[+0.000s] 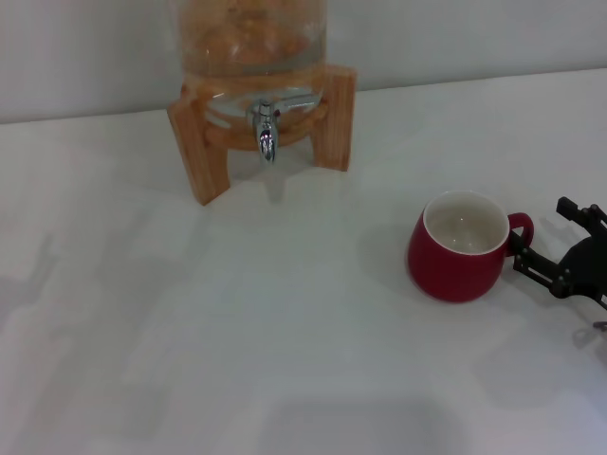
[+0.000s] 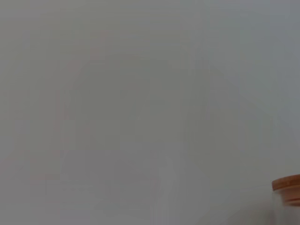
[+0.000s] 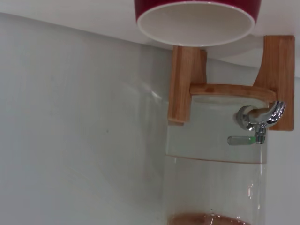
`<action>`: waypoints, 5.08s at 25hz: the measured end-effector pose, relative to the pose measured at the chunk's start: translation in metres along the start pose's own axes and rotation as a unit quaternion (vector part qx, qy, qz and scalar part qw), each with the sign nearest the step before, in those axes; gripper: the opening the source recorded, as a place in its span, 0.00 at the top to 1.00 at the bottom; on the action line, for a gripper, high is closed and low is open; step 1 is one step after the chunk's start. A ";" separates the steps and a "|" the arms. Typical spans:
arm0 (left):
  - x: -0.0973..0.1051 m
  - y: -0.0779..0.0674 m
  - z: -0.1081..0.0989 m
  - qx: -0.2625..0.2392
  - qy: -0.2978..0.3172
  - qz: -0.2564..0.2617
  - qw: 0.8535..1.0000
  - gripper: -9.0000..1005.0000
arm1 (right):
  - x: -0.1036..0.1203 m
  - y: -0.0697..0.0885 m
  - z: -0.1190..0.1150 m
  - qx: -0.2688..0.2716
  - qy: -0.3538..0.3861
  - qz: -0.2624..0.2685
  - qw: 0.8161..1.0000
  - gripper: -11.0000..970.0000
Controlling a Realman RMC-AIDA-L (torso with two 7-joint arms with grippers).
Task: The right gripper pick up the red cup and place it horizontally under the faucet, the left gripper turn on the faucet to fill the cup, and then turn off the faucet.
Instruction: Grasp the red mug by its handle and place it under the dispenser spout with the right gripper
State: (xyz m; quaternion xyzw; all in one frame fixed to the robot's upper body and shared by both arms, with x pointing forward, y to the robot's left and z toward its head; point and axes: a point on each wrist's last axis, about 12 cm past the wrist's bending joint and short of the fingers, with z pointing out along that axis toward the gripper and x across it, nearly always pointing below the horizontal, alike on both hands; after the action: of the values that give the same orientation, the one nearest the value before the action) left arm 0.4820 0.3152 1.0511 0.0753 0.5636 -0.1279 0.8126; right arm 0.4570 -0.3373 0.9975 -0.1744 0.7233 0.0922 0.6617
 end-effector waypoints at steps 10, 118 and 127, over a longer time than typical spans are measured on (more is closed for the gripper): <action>0.000 -0.002 0.002 0.007 0.000 -0.001 1.000 0.16 | -0.002 -0.002 0.004 0.000 0.000 -0.003 1.000 0.11; 0.008 -0.003 0.024 0.020 0.033 0.003 0.999 0.16 | -0.026 0.017 0.069 -0.042 -0.016 -0.001 0.999 0.87; 0.007 -0.001 0.029 0.024 0.030 0.008 0.999 0.16 | -0.034 0.029 0.091 -0.061 -0.011 0.001 0.998 0.87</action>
State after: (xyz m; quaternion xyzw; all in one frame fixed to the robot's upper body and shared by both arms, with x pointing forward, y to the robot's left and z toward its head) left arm 0.5104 0.3056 1.0551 0.1026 0.5839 -0.1326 0.7943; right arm 0.5328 -0.2728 1.0180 -0.2128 0.7094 0.1391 0.6573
